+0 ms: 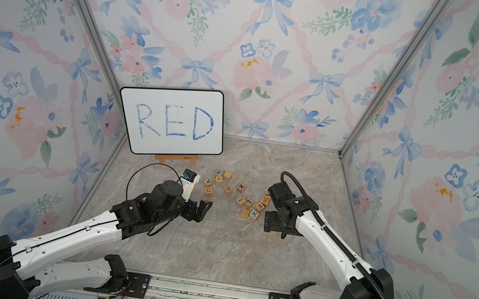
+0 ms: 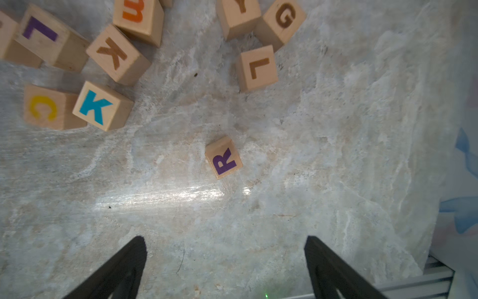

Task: Assemble the uppercase word "red" with letter blocks
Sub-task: Pick up the letter block from the center of the board.

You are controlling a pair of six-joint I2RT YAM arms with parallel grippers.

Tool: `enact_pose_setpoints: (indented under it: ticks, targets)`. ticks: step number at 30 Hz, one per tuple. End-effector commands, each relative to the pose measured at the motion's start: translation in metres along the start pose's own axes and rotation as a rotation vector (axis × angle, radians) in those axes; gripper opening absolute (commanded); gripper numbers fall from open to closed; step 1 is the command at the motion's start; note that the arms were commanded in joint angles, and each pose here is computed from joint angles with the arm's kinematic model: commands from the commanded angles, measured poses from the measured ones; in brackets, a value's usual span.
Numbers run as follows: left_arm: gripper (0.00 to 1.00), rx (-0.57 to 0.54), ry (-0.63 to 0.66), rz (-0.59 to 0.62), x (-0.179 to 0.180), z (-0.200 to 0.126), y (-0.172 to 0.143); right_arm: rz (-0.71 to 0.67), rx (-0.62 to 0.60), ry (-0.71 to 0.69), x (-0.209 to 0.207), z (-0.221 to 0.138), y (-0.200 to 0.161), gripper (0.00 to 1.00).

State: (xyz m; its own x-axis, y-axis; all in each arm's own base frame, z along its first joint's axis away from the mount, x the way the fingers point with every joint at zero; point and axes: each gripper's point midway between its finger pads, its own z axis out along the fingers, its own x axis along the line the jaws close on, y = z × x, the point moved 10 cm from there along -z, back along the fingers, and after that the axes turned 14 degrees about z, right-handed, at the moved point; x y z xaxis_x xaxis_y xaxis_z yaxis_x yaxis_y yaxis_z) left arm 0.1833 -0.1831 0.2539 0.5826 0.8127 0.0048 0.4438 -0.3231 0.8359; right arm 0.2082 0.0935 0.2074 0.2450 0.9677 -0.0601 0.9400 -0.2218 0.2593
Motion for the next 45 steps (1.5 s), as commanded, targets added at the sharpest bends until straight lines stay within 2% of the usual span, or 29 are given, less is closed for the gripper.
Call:
enact_pose_setpoints:
  ticks: [1,4,8,15,21,27,33,36,45]
  targets:
    - [0.98,0.037,-0.006,-0.003,-0.003,-0.003,0.001,0.038,0.061,0.013,0.008,0.021,0.001,0.97]
    - [0.98,0.031,0.004,-0.004,-0.003,-0.003,0.006,0.043,0.084,-0.008,0.011,0.037,0.005,0.80]
    - [0.98,0.040,-0.002,0.005,-0.005,0.002,0.011,0.050,0.099,-0.035,0.009,0.052,0.012,0.73]
    - [0.98,0.050,0.000,0.015,-0.007,0.008,0.015,0.066,0.122,-0.075,-0.002,0.070,0.022,0.71]
    - [0.98,0.058,0.007,0.031,-0.007,0.012,0.016,0.074,0.153,-0.064,-0.002,0.083,0.029,0.62]
    - [0.98,0.056,0.017,0.042,-0.007,0.014,0.019,0.076,0.192,-0.061,0.002,0.092,0.024,0.59]
    - [0.98,0.055,0.021,0.044,-0.006,0.013,0.018,0.086,0.194,-0.064,0.002,0.094,0.021,0.43]
    - [0.98,0.057,0.024,0.049,-0.005,0.012,0.016,0.092,0.192,-0.064,0.002,0.093,0.023,0.30]
    - [0.98,0.037,0.041,0.063,-0.003,0.007,0.019,0.112,0.177,-0.075,0.017,0.070,0.030,0.26]
